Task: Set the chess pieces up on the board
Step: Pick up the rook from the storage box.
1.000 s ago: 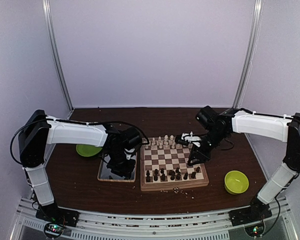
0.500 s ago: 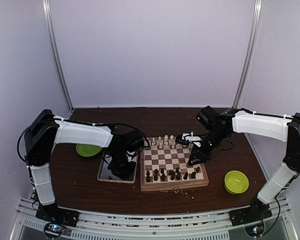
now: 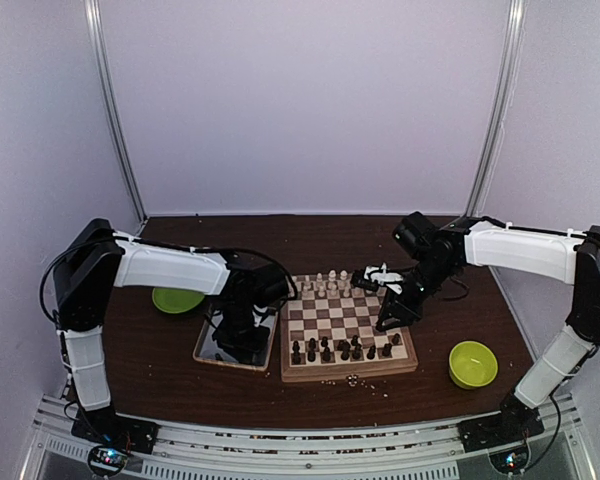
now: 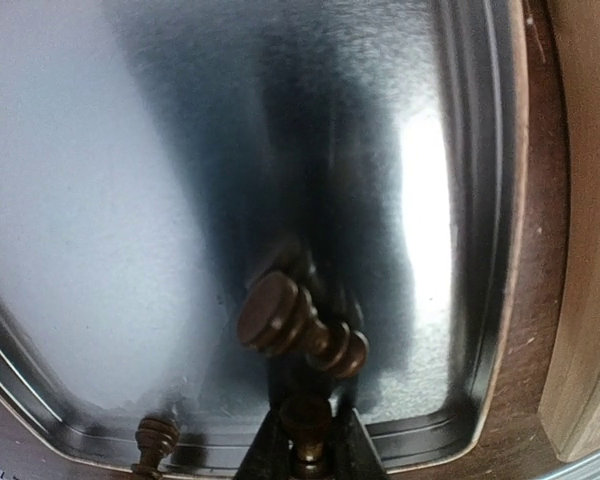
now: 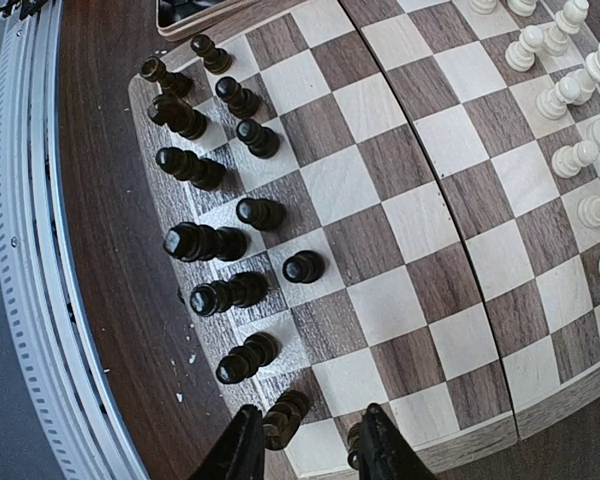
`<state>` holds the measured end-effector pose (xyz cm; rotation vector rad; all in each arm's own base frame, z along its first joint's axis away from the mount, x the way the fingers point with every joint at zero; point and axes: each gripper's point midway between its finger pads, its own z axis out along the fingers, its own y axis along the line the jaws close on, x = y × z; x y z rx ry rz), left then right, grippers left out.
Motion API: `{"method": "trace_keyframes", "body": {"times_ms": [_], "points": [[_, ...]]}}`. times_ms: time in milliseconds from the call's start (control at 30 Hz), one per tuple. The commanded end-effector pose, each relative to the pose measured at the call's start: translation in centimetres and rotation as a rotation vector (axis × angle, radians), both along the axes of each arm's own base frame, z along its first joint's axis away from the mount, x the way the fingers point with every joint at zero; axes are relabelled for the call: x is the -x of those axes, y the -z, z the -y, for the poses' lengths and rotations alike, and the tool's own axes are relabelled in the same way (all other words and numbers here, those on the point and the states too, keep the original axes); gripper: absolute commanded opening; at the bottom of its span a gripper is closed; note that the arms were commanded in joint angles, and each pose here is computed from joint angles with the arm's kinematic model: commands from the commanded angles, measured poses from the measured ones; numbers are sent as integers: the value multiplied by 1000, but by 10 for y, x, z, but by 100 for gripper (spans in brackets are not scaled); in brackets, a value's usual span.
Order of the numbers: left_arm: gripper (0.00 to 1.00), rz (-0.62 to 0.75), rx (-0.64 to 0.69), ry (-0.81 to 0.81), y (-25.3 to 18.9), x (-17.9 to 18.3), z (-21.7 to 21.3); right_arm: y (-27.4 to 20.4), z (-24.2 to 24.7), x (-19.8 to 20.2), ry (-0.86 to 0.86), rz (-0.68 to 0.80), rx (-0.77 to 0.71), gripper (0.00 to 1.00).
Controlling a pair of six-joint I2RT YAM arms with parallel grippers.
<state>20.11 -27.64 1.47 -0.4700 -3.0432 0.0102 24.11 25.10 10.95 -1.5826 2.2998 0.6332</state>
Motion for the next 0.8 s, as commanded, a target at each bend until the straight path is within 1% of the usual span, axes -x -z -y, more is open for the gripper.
{"method": "trace_keyframes", "body": {"times_ms": [0, 100, 233, 367, 467, 600, 667, 767], "points": [[4, 22, -38, 58, -6, -5, -4, -5, 0, -2, -2, 16, -15, 33], [0, 108, -1, 120, -27, -21, 4, -6, -1, -3, 2, 19, -15, 33], [0, 257, 118, 235, -47, -38, 20, -11, -2, -5, 16, 33, -28, 32], [0, 410, 278, 305, -65, -48, 37, -17, -4, -6, 25, 40, -49, 33], [0, 501, 410, 337, -91, -50, 53, -23, -7, -5, 26, 29, -70, 33], [0, 577, 613, 420, -130, -44, 79, -44, -20, -2, 1, -15, -137, 33], [0, 577, 679, 465, -138, -39, 90, -55, -28, -3, -14, -42, -166, 33], [0, 578, 725, 496, -143, -40, 103, -68, -40, -6, -34, -77, -200, 33]]}}
